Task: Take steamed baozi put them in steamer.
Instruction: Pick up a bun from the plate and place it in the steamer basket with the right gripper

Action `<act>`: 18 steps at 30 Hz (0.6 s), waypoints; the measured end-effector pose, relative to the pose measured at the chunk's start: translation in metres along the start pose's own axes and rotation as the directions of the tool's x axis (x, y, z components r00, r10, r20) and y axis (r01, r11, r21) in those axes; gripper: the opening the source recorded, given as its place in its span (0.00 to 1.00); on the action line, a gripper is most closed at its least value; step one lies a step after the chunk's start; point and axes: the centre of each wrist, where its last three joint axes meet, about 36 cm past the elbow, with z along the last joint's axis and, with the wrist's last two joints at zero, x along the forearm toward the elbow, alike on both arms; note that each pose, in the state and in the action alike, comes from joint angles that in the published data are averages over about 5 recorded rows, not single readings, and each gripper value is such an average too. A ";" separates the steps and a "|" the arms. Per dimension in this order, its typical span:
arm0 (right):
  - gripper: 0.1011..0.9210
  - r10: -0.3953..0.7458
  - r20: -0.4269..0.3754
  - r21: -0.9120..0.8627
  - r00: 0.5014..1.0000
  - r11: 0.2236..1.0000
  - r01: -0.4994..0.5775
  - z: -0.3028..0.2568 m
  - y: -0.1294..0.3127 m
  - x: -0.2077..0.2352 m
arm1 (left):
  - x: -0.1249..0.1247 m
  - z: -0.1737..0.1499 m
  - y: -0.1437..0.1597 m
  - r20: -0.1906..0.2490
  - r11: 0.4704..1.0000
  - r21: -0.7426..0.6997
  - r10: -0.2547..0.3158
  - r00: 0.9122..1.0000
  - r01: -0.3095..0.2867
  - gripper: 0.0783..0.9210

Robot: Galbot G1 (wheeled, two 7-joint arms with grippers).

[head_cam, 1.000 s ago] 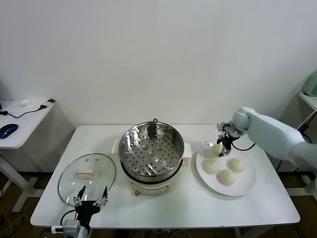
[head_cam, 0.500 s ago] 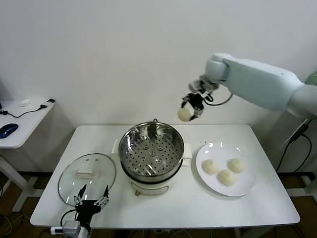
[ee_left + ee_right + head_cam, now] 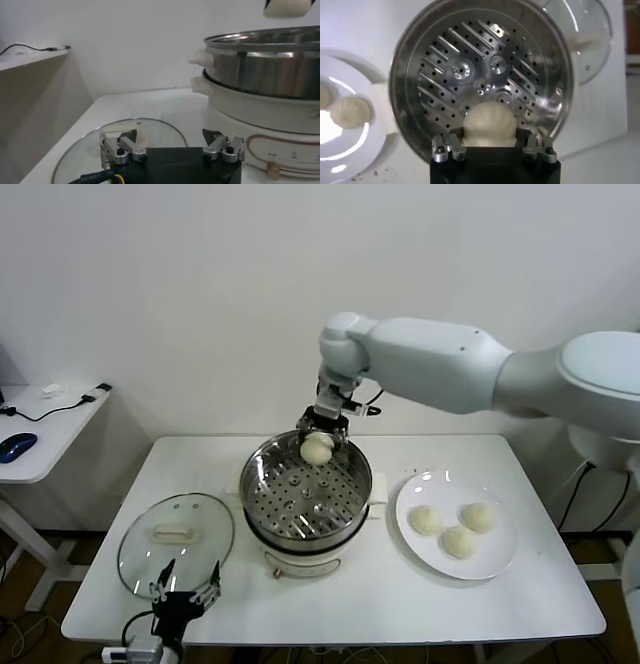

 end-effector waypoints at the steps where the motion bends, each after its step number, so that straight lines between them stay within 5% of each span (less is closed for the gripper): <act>1: 0.71 -0.002 -0.005 0.010 1.000 1.000 0.002 0.001 -0.001 -0.005 | 0.000 0.000 0.000 0.000 1.000 -0.001 0.000 1.000 0.000 0.88; 18: 0.76 -0.003 -0.023 0.020 1.000 1.000 0.003 0.017 -0.002 -0.057 | 0.001 0.001 0.001 0.006 1.000 -0.007 -0.004 1.000 0.004 0.88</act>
